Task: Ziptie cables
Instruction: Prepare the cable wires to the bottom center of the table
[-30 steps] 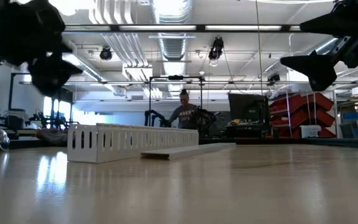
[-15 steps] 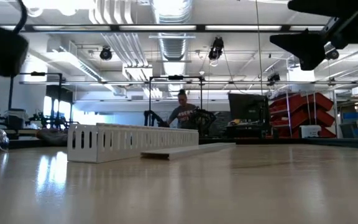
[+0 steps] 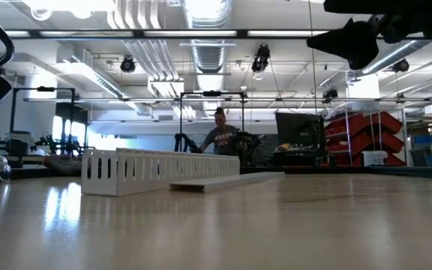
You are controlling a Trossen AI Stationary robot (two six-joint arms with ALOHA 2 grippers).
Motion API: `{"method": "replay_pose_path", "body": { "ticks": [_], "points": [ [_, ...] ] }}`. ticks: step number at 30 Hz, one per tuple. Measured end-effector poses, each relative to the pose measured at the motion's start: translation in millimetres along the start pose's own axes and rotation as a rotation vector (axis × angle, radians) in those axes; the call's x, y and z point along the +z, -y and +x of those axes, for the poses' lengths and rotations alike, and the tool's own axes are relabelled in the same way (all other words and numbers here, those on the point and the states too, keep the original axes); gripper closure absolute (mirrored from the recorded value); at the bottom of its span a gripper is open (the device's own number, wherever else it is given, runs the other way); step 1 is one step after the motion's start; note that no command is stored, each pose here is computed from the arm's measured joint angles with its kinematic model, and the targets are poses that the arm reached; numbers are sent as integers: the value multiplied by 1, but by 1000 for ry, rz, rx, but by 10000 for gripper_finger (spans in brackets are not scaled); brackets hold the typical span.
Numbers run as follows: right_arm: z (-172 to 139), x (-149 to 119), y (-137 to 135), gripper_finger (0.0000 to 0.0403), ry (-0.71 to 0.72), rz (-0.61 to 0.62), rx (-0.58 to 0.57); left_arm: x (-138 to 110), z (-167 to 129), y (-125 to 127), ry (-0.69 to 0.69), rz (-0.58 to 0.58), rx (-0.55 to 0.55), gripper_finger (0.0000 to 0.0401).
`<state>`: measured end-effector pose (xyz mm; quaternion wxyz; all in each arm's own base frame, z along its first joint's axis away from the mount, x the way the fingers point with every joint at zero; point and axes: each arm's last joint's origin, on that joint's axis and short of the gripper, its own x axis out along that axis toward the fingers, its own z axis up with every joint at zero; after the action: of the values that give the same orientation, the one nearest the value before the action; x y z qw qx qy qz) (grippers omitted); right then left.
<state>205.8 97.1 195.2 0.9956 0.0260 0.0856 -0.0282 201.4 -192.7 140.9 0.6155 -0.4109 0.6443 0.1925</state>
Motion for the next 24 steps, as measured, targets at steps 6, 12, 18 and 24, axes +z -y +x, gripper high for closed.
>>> {"method": "replay_pose_path", "body": {
  "ticks": [6, 12, 18, 24],
  "points": [
    [5, 12, -4, 69, -32, -41, -8, 0, -7, 1, 6, -19, 43, 244],
    [6, 14, -3, 69, -26, -64, -18, 3, -21, 5, -9, -50, 4, 205],
    [6, 14, -2, 69, -22, -62, -40, 5, -37, 4, -33, -87, -15, 191],
    [6, 14, -2, 69, -28, -62, -41, 0, -29, -9, -70, -188, 61, 202]
  ]
}}
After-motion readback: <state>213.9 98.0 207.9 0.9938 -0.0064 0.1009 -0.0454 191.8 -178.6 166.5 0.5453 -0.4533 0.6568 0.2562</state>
